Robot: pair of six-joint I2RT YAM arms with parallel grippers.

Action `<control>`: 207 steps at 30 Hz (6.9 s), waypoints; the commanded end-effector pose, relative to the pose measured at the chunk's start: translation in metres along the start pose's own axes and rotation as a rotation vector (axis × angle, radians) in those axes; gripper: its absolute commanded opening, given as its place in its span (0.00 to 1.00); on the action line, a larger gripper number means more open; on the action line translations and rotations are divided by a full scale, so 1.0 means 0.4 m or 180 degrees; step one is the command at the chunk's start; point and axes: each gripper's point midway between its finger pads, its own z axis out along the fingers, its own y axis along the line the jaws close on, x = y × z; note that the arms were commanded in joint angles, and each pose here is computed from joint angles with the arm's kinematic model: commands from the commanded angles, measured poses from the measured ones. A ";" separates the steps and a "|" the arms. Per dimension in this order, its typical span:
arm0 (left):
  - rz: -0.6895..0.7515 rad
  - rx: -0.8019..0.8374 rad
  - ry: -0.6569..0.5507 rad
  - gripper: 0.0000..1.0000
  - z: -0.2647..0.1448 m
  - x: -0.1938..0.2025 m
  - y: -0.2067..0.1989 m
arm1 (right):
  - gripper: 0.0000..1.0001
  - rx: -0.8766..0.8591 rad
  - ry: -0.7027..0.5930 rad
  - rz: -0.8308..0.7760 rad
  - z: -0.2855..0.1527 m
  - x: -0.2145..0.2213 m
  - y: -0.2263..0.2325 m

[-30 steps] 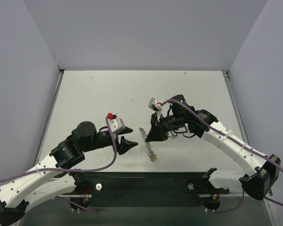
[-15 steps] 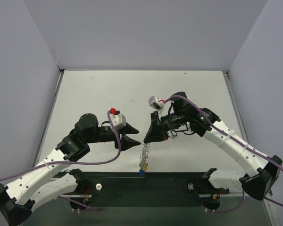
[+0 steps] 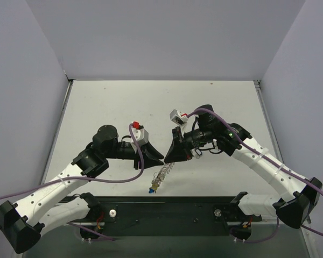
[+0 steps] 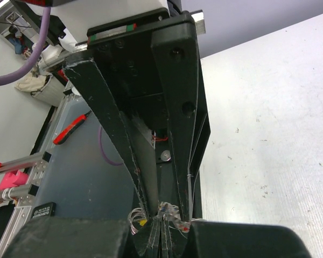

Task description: Put the keys on the keyring

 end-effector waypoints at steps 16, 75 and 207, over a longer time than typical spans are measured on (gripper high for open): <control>0.0092 0.0280 -0.0030 0.31 0.015 -0.044 -0.019 | 0.00 0.0020 -0.0301 -0.0359 -0.037 -0.076 0.025; 0.2206 -0.0437 -0.0741 0.00 -0.031 -0.022 -0.037 | 0.76 0.1620 -0.1302 0.0122 -0.195 -0.053 -0.178; 0.0023 0.0148 -0.0970 0.38 -0.047 -0.224 0.035 | 0.00 0.0175 -0.1572 -0.1114 -0.119 -0.262 0.066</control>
